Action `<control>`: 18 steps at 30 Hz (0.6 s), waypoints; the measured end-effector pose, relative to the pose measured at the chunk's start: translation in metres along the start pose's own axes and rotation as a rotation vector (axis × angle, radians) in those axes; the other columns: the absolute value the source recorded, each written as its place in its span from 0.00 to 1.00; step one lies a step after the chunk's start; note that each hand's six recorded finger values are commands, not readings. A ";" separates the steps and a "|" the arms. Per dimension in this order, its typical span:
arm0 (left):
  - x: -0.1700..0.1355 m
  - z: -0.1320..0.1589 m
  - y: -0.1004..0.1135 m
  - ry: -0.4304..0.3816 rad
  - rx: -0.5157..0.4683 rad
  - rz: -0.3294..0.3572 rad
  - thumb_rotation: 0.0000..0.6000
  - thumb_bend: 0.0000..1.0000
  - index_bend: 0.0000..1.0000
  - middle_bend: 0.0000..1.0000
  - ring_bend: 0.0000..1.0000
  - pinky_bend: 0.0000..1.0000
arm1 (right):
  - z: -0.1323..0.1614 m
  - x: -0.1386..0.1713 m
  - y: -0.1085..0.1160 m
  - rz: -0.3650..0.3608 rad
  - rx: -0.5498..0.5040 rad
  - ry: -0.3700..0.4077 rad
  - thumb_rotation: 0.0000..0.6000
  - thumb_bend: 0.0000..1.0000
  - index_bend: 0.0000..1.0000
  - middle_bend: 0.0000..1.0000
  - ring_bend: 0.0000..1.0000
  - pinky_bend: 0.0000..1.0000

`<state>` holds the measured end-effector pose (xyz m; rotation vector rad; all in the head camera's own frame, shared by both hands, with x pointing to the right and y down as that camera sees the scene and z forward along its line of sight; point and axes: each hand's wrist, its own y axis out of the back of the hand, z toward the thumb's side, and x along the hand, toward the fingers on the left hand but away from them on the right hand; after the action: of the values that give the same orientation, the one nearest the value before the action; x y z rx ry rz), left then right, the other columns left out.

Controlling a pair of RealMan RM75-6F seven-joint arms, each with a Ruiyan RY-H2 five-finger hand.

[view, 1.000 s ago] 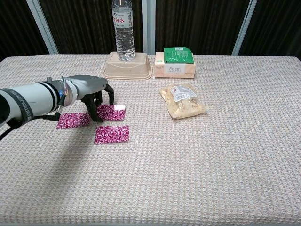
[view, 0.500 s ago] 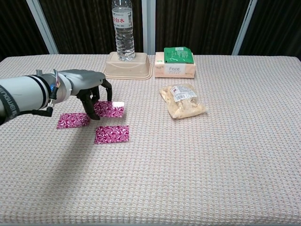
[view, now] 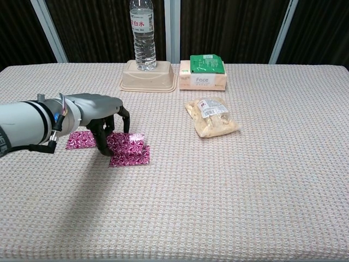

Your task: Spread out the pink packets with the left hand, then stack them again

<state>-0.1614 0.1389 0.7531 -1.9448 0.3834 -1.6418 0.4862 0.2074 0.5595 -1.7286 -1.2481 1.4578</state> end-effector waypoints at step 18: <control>0.006 0.010 -0.013 0.042 -0.053 -0.043 1.00 0.23 0.44 0.91 0.90 0.98 | -0.003 0.002 -0.001 0.004 -0.002 -0.008 0.82 0.06 0.09 0.06 0.00 0.00</control>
<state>-0.1521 0.1480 0.7644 -1.9724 0.4082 -1.7180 0.4883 0.2097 0.5607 -1.7290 -1.2518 1.4672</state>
